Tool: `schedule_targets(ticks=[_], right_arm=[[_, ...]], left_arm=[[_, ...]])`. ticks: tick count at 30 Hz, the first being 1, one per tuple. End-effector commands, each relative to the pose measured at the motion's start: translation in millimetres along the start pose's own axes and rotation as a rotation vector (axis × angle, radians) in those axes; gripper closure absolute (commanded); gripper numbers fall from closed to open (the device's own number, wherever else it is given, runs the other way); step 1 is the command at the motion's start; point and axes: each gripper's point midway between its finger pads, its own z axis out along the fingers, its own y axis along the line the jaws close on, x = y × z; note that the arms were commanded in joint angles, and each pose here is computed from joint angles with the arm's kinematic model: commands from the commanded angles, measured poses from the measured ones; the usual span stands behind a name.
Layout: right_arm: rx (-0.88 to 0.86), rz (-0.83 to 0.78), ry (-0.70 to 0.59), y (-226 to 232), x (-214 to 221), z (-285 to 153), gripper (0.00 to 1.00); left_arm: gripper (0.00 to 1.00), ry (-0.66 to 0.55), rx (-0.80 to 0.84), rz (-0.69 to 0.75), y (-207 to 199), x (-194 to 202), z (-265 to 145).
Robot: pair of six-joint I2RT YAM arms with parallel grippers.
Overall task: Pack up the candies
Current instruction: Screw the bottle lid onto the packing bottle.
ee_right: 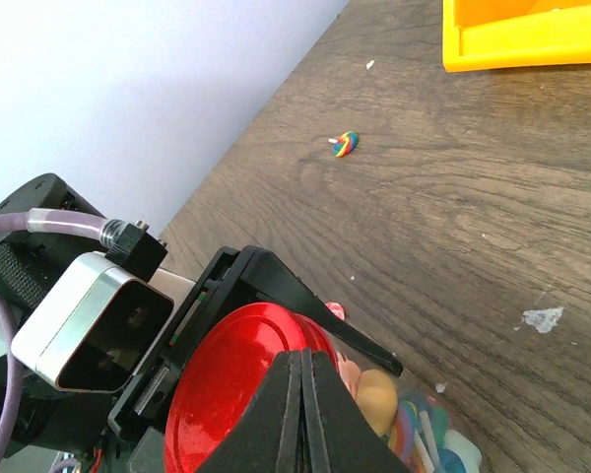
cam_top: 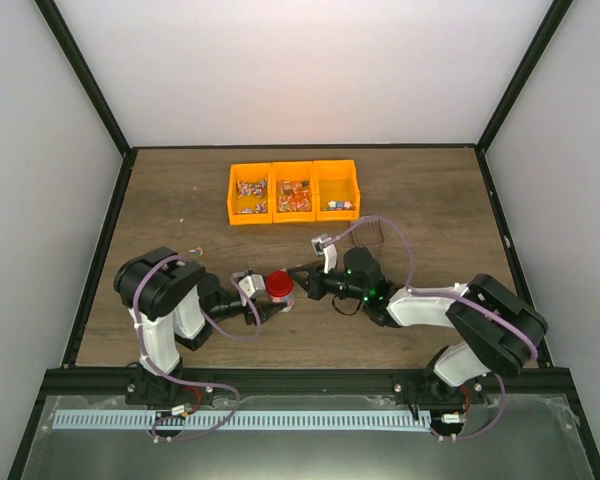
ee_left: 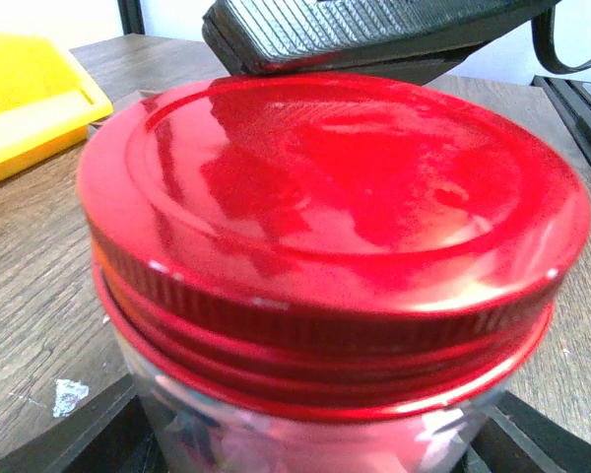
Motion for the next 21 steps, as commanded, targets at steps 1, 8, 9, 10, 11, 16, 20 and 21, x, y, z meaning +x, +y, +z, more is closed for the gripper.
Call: schedule_targets(ticks=[1, 8, 9, 10, 11, 16, 20, 21], right_arm=[[-0.217, 0.102, 0.448, 52, 119, -17, 0.99], [-0.223, 0.096, 0.448, 60, 124, -20, 0.99], [-0.224, 0.098, 0.447, 61, 124, -21, 0.99], [-0.220, 0.101, 0.447, 61, 126, -23, 0.99], [-0.221, 0.102, 0.444, 61, 126, -24, 0.99], [-0.223, 0.101, 0.440, 65, 130, -28, 0.99], [-0.224, 0.101, 0.434, 65, 130, -30, 0.99], [-0.224, 0.098, 0.427, 66, 128, -31, 0.99]], left_arm=[[0.66, 0.058, -0.239, -0.102, 51, 18, 0], [0.66, 0.064, -0.245, -0.107, 52, 19, 0], [0.66, 0.063, -0.246, -0.106, 52, 19, 0], [0.66, 0.062, -0.248, -0.105, 53, 18, 0], [0.66, 0.062, -0.249, -0.106, 53, 18, 0], [0.66, 0.061, -0.245, -0.105, 51, 18, -1], [0.66, 0.059, -0.245, -0.106, 50, 18, -2], [0.66, 0.057, -0.242, -0.105, 50, 18, -2]])
